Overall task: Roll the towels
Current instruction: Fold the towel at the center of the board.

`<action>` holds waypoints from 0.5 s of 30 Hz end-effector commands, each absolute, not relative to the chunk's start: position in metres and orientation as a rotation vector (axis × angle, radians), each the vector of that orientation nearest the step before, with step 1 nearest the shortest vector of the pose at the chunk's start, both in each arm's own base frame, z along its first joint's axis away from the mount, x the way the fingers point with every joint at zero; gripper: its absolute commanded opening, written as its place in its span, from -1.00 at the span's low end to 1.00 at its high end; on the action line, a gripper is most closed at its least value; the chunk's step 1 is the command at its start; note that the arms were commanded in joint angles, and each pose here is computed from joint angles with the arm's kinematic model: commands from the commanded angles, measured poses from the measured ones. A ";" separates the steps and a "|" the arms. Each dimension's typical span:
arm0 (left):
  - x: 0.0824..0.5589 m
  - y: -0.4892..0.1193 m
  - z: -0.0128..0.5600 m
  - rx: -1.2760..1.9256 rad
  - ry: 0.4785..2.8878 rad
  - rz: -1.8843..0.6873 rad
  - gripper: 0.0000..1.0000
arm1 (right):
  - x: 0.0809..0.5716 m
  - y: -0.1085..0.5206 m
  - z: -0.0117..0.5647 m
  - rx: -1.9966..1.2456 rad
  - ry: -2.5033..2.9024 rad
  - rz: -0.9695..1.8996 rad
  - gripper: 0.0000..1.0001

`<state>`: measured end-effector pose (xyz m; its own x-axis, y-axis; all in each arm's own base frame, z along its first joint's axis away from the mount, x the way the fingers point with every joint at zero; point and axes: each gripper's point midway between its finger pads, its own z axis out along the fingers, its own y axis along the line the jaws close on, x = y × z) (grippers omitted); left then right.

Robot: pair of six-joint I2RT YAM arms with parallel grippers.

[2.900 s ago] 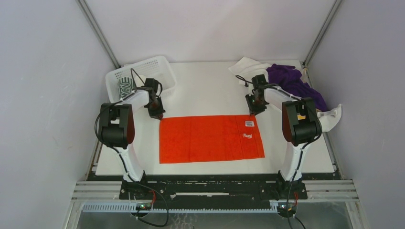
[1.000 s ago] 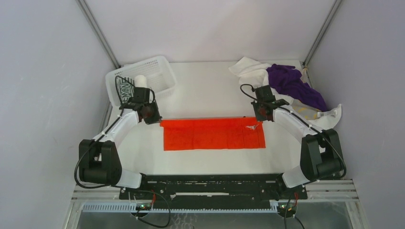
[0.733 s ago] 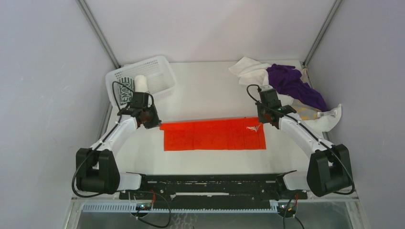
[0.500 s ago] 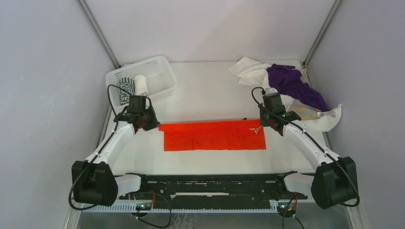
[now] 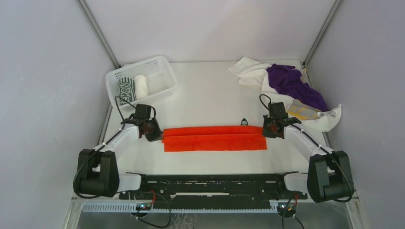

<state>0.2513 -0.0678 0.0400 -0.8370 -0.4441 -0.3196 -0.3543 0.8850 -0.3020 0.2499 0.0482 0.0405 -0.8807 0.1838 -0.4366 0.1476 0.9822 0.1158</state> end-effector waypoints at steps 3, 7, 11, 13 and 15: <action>0.260 -0.067 0.040 -0.613 2.625 -0.323 -0.98 | 0.263 0.050 0.045 0.304 2.637 0.156 -0.99; 0.256 -0.067 0.043 -0.614 2.623 -0.318 -0.84 | 0.259 0.051 0.042 0.316 2.668 0.174 -0.89; 0.251 -0.067 0.048 -0.614 2.616 -0.320 -0.59 | 0.252 0.056 0.043 0.314 2.689 0.214 -0.68; 0.246 -0.068 0.050 -0.612 2.614 -0.330 -0.43 | 0.250 0.057 0.046 0.314 2.687 0.225 -0.60; 0.240 -0.069 0.052 -0.611 2.610 -0.345 -0.26 | 0.248 0.058 0.051 0.316 2.676 0.238 -0.53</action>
